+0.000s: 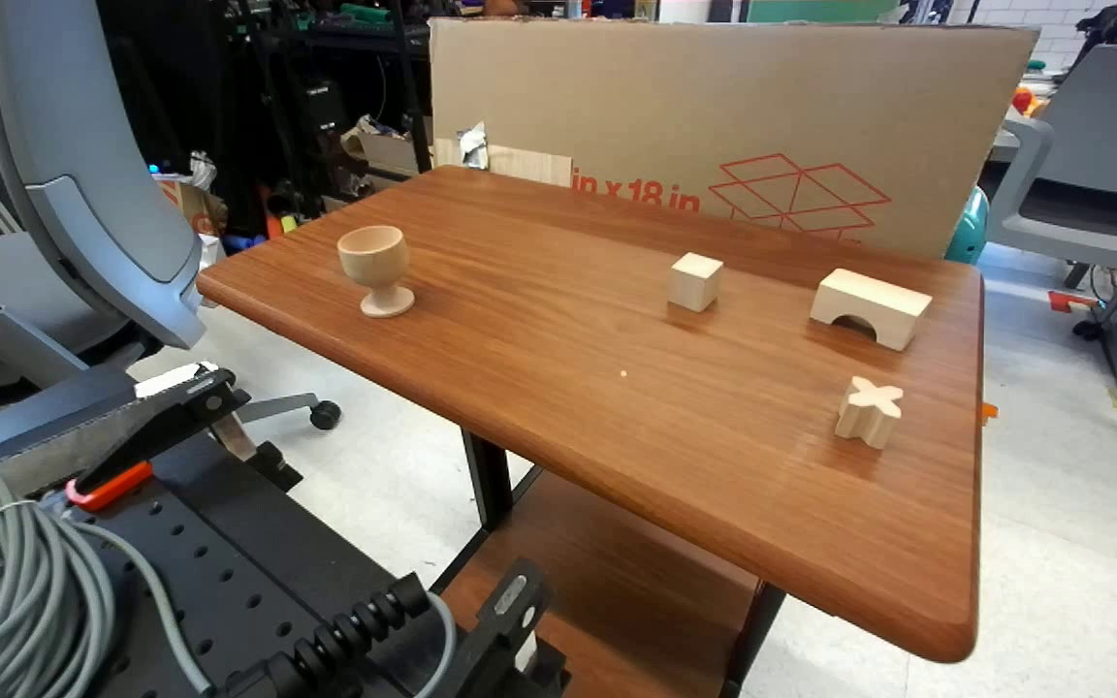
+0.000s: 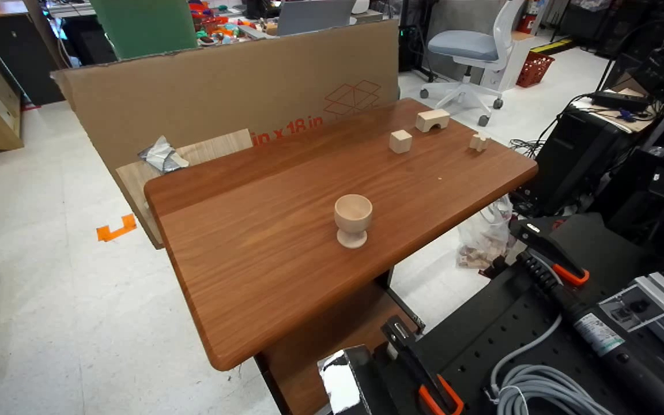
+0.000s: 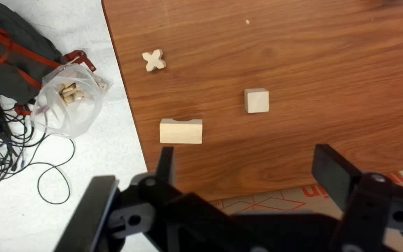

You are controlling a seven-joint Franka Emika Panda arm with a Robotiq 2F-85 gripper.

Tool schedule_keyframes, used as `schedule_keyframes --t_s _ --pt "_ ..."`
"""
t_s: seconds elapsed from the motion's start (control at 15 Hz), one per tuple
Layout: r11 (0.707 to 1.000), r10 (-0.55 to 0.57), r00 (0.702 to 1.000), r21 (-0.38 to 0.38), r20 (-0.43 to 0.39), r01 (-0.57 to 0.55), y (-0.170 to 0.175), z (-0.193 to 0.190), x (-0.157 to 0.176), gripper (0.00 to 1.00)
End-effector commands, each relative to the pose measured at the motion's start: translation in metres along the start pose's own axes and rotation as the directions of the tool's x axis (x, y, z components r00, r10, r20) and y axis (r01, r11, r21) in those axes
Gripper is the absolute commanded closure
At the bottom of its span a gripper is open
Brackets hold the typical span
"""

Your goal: Move the bridge shaped object to the right side of the table

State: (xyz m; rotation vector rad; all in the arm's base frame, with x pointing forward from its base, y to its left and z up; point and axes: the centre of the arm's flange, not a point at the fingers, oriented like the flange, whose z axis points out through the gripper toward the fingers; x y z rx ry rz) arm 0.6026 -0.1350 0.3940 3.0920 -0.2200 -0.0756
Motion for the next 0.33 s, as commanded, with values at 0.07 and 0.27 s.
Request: schedule_keyframes --t_s 0.07,0.27 --pt "1.0 0.002 1.0 0.003 -0.001 -0.002 0.0001 -0.0131 -0.0113 0.0" --pt "1.0 0.002 1.0 0.004 0.013 -0.002 -0.0003 -0.0065 -0.0145 0.0"
